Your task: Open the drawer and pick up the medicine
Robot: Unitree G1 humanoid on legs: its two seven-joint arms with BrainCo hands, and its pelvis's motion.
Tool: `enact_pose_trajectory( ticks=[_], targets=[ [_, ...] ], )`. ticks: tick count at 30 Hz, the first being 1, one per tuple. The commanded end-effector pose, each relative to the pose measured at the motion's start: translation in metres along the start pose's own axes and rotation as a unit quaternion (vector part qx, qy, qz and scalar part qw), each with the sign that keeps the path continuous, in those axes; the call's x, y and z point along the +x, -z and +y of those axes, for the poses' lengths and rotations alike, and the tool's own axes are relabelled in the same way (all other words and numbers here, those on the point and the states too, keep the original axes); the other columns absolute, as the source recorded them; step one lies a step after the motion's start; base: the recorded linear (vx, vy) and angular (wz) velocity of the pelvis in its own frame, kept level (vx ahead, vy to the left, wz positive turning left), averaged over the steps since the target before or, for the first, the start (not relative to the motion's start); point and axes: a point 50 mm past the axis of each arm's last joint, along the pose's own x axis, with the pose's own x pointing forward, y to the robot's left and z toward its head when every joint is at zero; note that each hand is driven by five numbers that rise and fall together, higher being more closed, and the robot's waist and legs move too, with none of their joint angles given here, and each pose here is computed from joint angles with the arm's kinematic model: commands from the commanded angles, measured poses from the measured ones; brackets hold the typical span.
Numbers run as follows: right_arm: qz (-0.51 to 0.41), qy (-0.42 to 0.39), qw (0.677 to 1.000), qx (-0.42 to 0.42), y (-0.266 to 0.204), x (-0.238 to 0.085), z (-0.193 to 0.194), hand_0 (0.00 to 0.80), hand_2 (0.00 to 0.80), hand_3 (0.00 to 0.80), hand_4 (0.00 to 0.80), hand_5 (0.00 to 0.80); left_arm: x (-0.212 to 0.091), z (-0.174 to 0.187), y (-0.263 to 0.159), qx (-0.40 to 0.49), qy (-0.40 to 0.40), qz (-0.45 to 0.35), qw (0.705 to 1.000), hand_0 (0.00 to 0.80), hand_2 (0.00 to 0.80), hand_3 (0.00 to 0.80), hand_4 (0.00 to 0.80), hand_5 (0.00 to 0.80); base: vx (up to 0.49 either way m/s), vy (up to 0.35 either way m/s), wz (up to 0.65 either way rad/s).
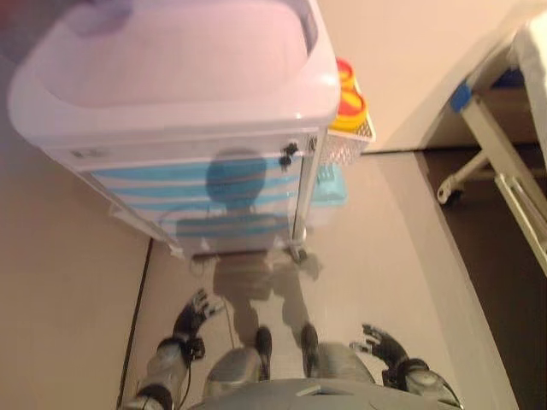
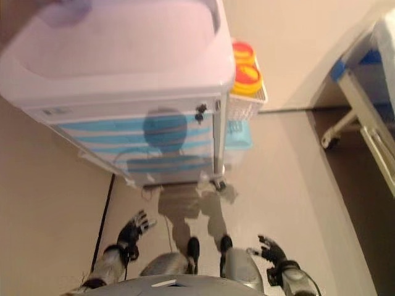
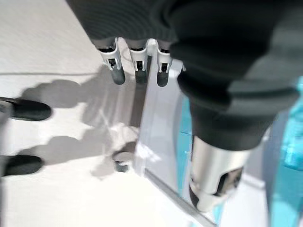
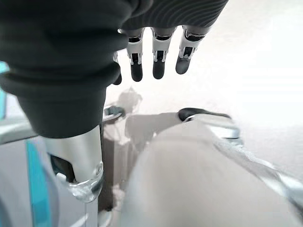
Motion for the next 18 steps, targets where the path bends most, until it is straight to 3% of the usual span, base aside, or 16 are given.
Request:
enact_pose_trajectory(
  ticks=[1, 9, 18],
  targets=[
    [-0.055, 0.003, 0.998, -0.010, -0.023, 0.002, -0.006, 0.000, 0.000, 0.000, 0.000, 0.000, 0.009, -0.011, -0.032, -0.060, 0.011, -0.088, 0.994, 0.000, 0.000, 0.000, 0.000, 0.000, -0.103, -0.013, -0.27],
    [-0.105, -0.006, 0.994, -0.018, -0.053, 0.007, 0.000, 0.000, 0.000, 0.000, 0.000, 0.000, 0.021, -0.032, -0.090, -0.148, 0.055, -0.206, 0.966, 0.000, 0.000, 0.000, 0.000, 0.000, -0.060, 0.033, -0.30],
    [-0.104, -0.011, 0.994, -0.041, -0.054, 0.006, 0.001, 0.000, 0.000, 0.000, 0.000, 0.000, 0.023, -0.034, -0.145, -0.273, 0.102, -0.326, 0.899, 0.000, 0.000, 0.000, 0.000, 0.000, -0.016, 0.037, -0.29]
  ],
)
